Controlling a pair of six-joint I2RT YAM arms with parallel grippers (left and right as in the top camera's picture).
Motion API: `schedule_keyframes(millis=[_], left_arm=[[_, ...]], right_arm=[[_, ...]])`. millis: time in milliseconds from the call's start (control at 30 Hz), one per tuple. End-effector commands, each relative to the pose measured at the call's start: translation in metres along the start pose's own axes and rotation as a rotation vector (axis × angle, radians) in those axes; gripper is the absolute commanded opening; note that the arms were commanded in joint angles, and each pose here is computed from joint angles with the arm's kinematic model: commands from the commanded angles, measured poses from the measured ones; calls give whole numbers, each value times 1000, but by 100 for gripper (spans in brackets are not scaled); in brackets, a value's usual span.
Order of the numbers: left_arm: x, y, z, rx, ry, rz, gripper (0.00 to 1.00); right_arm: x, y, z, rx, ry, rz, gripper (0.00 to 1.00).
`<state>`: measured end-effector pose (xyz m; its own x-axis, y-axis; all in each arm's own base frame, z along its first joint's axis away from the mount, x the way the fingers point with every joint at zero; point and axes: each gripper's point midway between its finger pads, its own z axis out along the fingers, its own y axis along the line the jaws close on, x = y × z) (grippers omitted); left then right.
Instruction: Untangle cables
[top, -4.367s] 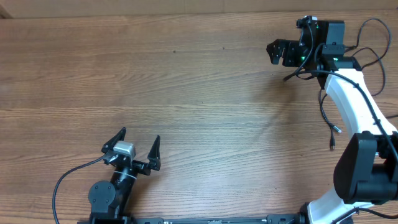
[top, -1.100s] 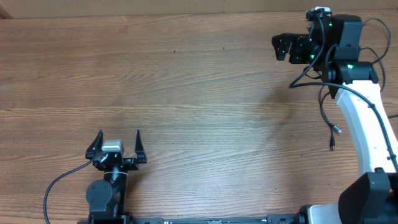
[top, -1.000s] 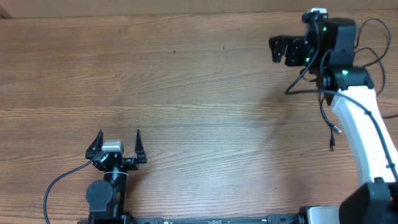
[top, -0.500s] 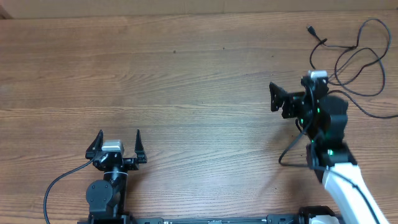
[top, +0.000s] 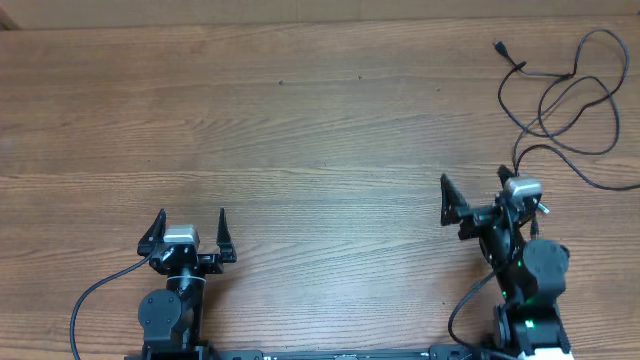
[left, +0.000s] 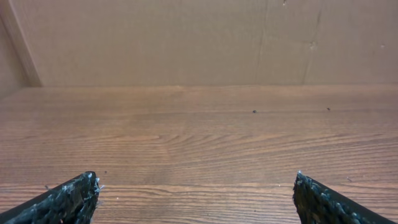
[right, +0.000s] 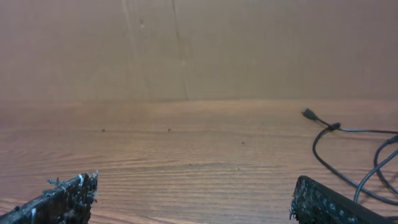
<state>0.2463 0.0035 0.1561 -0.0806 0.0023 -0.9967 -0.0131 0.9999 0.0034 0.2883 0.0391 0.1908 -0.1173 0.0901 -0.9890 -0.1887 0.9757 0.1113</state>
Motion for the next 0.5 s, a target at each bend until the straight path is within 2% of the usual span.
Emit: schedule_keyframes(millis=[0,467], left_arm=[[0,4,0,-19,-5,19,100],[0,4,0,-19,-5,19,100]], right_arm=[[15,-2,-8,10,-7,1,100],[16,-3,-34,30,-104,-13,100]])
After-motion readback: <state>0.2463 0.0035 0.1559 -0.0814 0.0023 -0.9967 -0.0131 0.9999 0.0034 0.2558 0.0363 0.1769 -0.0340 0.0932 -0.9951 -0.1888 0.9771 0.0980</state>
